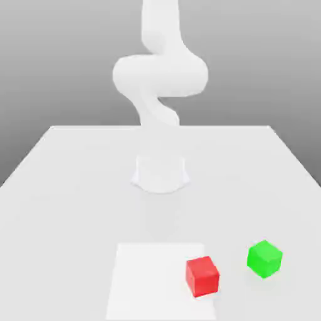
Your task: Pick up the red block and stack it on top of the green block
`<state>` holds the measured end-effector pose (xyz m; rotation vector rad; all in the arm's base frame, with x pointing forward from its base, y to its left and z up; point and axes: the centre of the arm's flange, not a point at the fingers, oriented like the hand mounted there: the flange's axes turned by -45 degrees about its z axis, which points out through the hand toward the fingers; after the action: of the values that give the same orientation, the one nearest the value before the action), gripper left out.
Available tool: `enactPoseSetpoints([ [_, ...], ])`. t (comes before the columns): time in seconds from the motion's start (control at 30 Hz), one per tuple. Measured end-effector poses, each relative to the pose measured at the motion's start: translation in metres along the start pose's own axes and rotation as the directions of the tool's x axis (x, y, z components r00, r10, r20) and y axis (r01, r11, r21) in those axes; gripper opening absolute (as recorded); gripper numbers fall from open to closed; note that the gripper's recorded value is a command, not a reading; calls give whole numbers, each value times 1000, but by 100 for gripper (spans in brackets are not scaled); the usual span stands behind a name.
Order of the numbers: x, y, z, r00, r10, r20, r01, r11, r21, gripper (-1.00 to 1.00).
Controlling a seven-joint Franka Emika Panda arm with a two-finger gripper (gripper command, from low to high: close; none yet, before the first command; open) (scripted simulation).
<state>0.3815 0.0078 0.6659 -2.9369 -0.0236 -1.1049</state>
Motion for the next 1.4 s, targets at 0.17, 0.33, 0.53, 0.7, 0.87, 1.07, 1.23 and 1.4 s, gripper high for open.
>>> enactPoseSetpoints([
  [0.17, -25, -18, 111, 985, -59, 163, 56, 998, 24, 0],
  [0.33, -74, -36, 208, 942, -121, 314, 108, 992, 59, 0],
  [0.53, -157, -57, 302, 854, -197, 481, 163, 980, 113, 0],
  [0.7, -243, -73, 359, 754, -265, 601, 203, 964, 171, 0],
  [0.87, -293, -75, 403, 724, -276, 632, 207, 961, 183, 0],
  [1.07, -308, -75, 417, 723, -277, 633, 207, 961, 184, -100],
  [1.23, -297, -75, 406, 723, -276, 633, 207, 961, 183, -100],
  [1.4, -271, -97, 366, 699, -371, 611, 277, 929, 247, -100],
])
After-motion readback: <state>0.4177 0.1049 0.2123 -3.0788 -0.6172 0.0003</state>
